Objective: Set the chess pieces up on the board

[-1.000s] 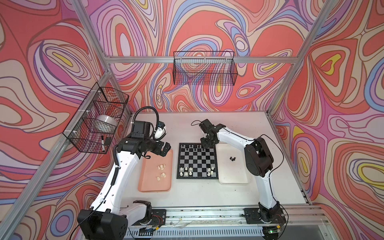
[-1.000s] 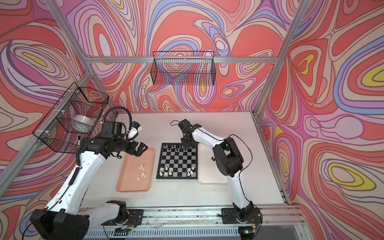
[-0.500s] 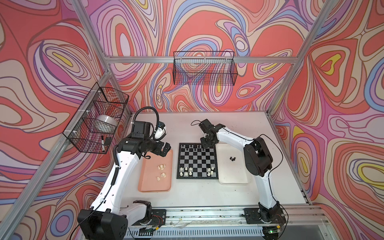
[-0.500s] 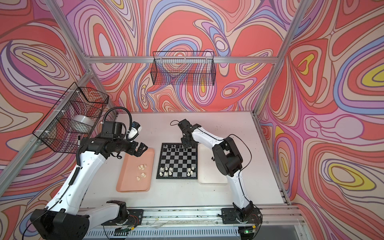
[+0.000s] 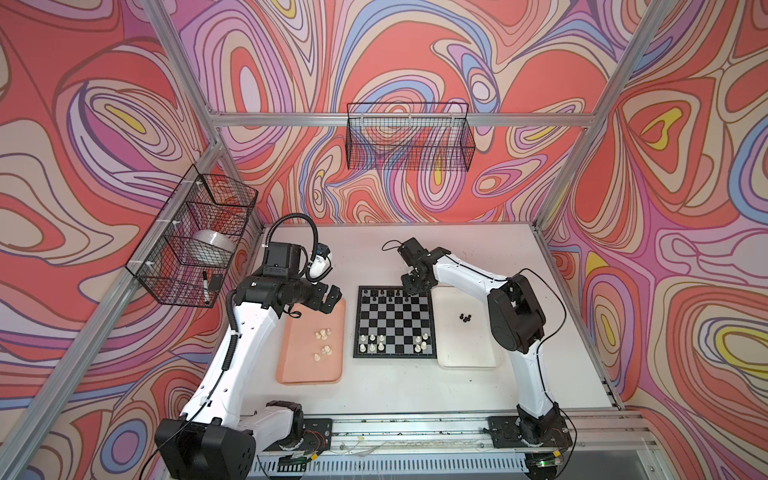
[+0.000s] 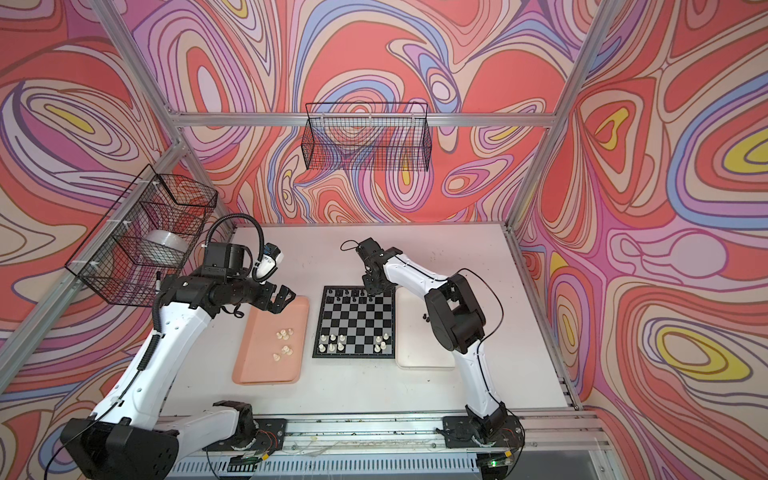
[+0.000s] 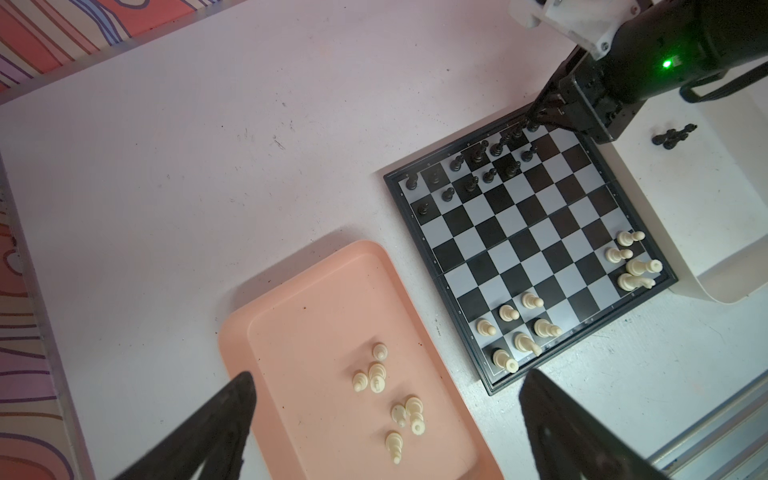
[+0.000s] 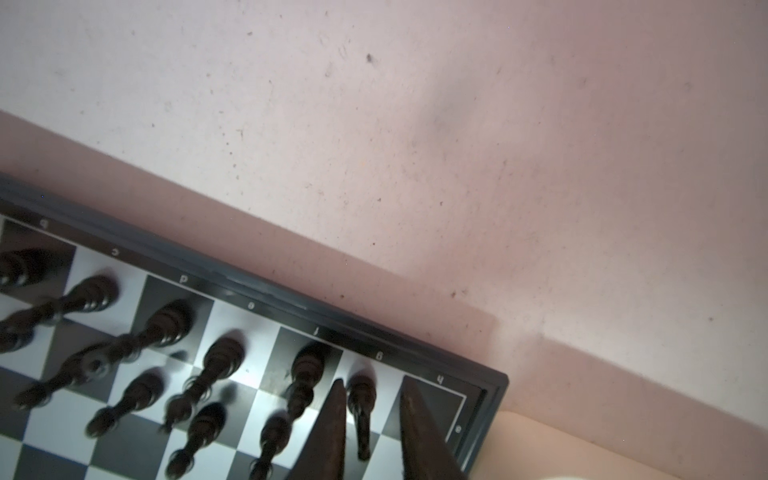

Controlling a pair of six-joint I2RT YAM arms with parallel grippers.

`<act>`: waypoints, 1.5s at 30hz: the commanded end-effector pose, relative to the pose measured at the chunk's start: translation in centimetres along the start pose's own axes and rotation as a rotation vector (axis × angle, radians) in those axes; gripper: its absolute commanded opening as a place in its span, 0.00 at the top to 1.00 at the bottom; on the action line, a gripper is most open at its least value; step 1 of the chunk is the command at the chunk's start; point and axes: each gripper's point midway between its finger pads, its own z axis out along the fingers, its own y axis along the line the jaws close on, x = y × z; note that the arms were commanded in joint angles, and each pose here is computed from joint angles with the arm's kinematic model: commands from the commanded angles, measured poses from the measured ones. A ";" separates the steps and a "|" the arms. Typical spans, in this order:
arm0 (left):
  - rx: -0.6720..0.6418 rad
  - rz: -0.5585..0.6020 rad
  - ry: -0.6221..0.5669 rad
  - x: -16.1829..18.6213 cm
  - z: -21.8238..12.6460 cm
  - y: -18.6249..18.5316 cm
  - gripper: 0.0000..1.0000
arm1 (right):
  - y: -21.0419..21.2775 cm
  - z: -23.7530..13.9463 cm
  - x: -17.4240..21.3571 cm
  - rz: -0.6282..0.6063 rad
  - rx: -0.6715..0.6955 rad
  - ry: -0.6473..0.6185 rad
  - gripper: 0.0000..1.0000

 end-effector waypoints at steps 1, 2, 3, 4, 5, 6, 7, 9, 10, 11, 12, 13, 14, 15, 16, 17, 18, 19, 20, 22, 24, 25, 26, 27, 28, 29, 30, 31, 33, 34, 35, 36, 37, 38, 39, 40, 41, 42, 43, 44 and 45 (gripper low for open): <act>0.003 0.016 0.003 0.2 -0.1 -0.2 0.00 | 0.1 -2.1 -1.2 -0.004 0.001 -0.044 0.76; 0.002 0.015 0.002 0.1 -0.2 -0.2 0.00 | 0.1 -2.3 -1.2 -0.003 -0.001 -0.046 0.76; 0.001 0.015 0.002 0.2 -0.2 -0.2 0.00 | 0.1 -2.5 -1.3 -0.004 -0.003 -0.051 0.75; 0.003 0.014 0.002 0.2 -0.2 -0.2 0.00 | 0.0 -2.6 -1.3 -0.003 -0.003 -0.050 0.75; 0.006 0.012 0.003 0.2 -0.2 -0.3 0.00 | 0.1 -2.9 -1.3 -0.003 -0.005 -0.053 0.75; 0.008 0.012 0.001 0.2 -0.3 -0.3 0.00 | 0.0 -3.0 -1.3 -0.002 -0.004 -0.054 0.75; 0.010 0.010 0.000 0.1 -0.3 -0.4 0.00 | -0.1 -3.3 -1.3 -0.001 -0.004 -0.058 0.75; 0.009 0.008 -0.002 0.1 -0.3 -0.4 0.00 | -0.1 -3.8 -1.4 0.001 -0.005 -0.069 0.74; 0.009 0.009 -0.005 0.0 -0.5 -0.4 0.00 | -0.1 -4.1 -1.6 0.003 -0.009 -0.077 0.74; 0.010 0.008 -0.003 0.1 -0.4 -0.4 0.00 | 0.0 -4.5 -1.8 0.005 -0.016 -0.086 0.74; 0.008 0.009 -0.004 0.0 -0.5 -0.4 0.00 | 0.1 -4.8 -1.8 0.007 -0.022 -0.090 0.74; 0.008 0.008 -0.004 0.0 -0.5 -0.4 0.00 | 0.2 -5.2 -2.0 0.009 -0.029 -0.097 0.74; 0.006 0.010 -0.004 0.0 -0.6 -0.4 0.00 | 0.3 -5.7 -2.1 0.012 -0.038 -0.104 0.74; 0.005 0.009 -0.002 0.1 -0.6 -0.4 0.00 | 0.3 -6.2 -2.3 0.014 -0.044 -0.110 0.74; 0.004 0.012 -0.003 0.1 -0.7 -0.4 0.00 | 0.3 -6.8 -2.4 0.016 -0.048 -0.119 0.74; 0.002 0.012 -0.004 0.1 -0.8 -0.3 0.00 | 0.3 -7.6 -2.6 0.021 -0.052 -0.130 0.74; 0.001 0.016 -0.005 0.0 -0.9 -0.4 0.00 | 0.2 -8.3 -2.5 0.029 -0.054 -0.140 0.73; 0.001 0.019 -0.003 0.0 -1.0 -0.4 0.00 | 0.0 -9.1 -2.6 0.042 -0.057 -0.156 0.73; 0.005 0.024 -0.004 0.0 -1.1 -0.5 0.00 | -0.3 -10.2 -2.4 0.052 -0.055 -0.177 0.73; 0.008 0.034 -0.009 -0.1 -1.2 -0.5 0.00 | -1.1 -11.9 -1.8 0.076 -0.039 -0.205 0.72; 0.014 0.040 -0.009 -0.2 -1.3 -0.6 0.00 | -2.2 -13.2 -0.5 0.095 -0.010 -0.212 0.72; 0.019 0.040 -0.008 -0.2 -1.2 -0.7 0.00 | -2.7 -14.4 0.1 0.104 0.000 -0.230 0.72; 0.024 0.039 -0.007 -0.3 -1.1 -0.7 0.00 | -3.5 -14.9 1.1 0.119 0.017 -0.228 0.72; 0.030 0.038 -0.006 -0.4 -1.1 -0.8 0.00 | -4.3 -15.3 2.1 0.136 0.037 -0.224 0.72; 0.037 0.035 -0.006 -0.4 -1.0 -0.9 0.00 | -5.2 -15.4 3.0 0.153 0.055 -0.219 0.72; 0.042 0.030 -0.007 -0.5 -0.9 -0.9 0.00 | -6.3 -15.5 4.1 0.177 0.077 -0.211 0.72; 0.049 0.025 -0.007 -0.6 -0.7 -1.0 0.00 | -7.4 -15.5 5.2 0.207 0.091 -0.200 0.72; 0.056 0.021 -0.008 -0.7 -0.7 -1.1 0.00 | -8.3 -15.4 6.3 0.232 0.099 -0.187 0.72; 0.069 0.011 -0.009 -0.7 -0.5 -1.2 0.00 | -10.5 -15.0 8.4 0.295 0.109 -0.158 0.72; 0.073 0.008 -0.009 -0.7 -0.4 -1.3 0.00 | -11.2 -14.8 9.1 0.317 0.107 -0.146 0.72; 0.078 0.004 -0.008 -0.7 -0.3 -1.4 0.00 | -11.8 -14.6 9.8 0.340 0.106 -0.137 0.72; 0.082 0.005 -0.008 -0.8 -0.3 -1.4 0.00 | -12.4 -14.3 10.5 0.358 0.111 -0.123 0.72; 0.085 0.003 -0.004 -0.8 -0.3 -1.5 0.00 | -12.8 -14.1 10.9 0.371 0.112 -0.116 0.72; 0.085 0.005 -0.005 -0.8 -0.3 -1.5 0.00 | -13.1 -13.6 11.3 0.385 0.110 -0.099 0.71; 0.086 0.007 -0.005 -0.8 -0.3 -1.5 0.00 | -13.3 -13.2 11.7 0.396 0.105 -0.084 0.71; 0.086 0.007 -0.002 -0.8 -0.3 -1.5 0.00 | -13.6 -12.8 11.9 0.406 0.109 -0.072 0.71; 0.087 0.009 -0.001 -0.7 -0.3 -1.5 0.00 | -13.7 -12.4 12.1 0.413 0.111 -0.064 0.71; 0.087 0.010 -0.001 -0.7 -0.4 -1.5 0.00 | -13.6 -11.9 12.1 0.417 0.103 -0.057 0.71; 0.086 0.012 0.001 -0.7 -0.3 -1.5 0.00 | -13.5 -11.5 12.1 0.424 0.092 -0.053 0.71; 0.087 0.013 0.003 -0.6 -0.3 -1.6 0.00 | -13.4 -11.1 12.0 0.428 0.080 -0.047 0.70; 0.085 0.014 0.004 -0.6 -0.4 -1.6 0.00 | -13.3 -10.7 12.0 0.434 0.074 -0.043 0.70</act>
